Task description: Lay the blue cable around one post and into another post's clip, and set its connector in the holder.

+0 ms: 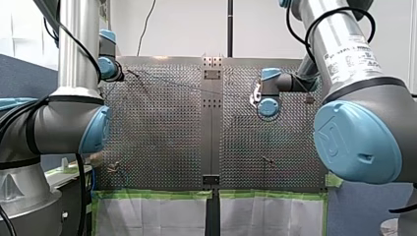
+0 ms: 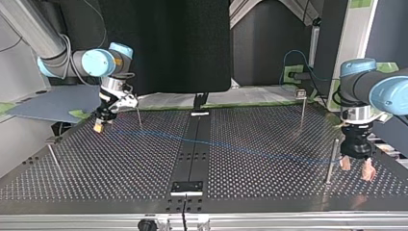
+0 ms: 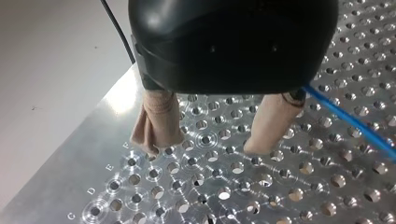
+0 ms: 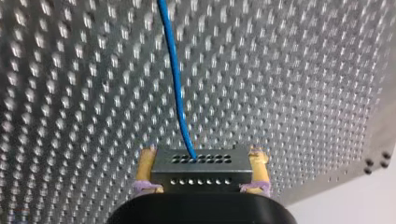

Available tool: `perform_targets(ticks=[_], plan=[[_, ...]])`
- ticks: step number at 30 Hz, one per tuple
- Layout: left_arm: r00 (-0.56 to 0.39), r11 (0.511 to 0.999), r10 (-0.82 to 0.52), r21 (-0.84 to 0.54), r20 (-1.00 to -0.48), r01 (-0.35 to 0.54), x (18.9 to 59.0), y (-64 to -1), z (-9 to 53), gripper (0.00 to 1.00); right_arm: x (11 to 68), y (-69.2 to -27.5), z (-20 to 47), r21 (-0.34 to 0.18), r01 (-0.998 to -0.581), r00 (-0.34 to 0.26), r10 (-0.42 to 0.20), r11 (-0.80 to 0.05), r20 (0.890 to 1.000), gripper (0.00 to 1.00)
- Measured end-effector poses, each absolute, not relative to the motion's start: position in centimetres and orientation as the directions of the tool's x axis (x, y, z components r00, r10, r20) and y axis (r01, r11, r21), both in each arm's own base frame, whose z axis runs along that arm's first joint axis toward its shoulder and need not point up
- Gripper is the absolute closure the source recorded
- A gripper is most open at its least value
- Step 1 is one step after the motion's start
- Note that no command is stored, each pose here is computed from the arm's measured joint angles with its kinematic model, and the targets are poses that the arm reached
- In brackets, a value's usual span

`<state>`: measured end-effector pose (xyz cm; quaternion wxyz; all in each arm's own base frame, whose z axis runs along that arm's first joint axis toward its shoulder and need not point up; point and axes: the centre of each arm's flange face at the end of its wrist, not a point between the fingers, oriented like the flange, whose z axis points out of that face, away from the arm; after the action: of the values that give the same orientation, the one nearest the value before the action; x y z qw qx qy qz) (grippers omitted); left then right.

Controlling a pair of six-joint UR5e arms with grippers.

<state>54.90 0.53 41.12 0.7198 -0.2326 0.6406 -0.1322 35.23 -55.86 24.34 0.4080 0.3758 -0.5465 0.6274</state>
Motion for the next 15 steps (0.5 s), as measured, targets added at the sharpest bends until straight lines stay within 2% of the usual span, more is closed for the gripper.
perform_targets(ticks=[6, 10, 15], plan=[[0.146, 0.855, -0.491, -0.507, -0.859, -0.107, 54.9, 0.5, 41.2, 0.0, 32.2, -56.6, 22.1, -0.349, -0.937, -0.35, 0.108, -0.032, 0.93, 1.0], [0.146, 0.856, -0.491, -0.507, -0.859, -0.105, 54.9, 0.4, 41.2, 0.0, 30.2, -57.0, 19.6, -0.316, -0.949, -0.314, 0.097, 0.003, 0.944, 1.0], [0.144, 0.856, -0.491, -0.506, -0.859, -0.102, 54.9, 0.2, 41.2, 0.0, 27.8, -57.3, 16.1, -0.293, -0.955, -0.289, 0.073, 0.046, 0.954, 1.0]])
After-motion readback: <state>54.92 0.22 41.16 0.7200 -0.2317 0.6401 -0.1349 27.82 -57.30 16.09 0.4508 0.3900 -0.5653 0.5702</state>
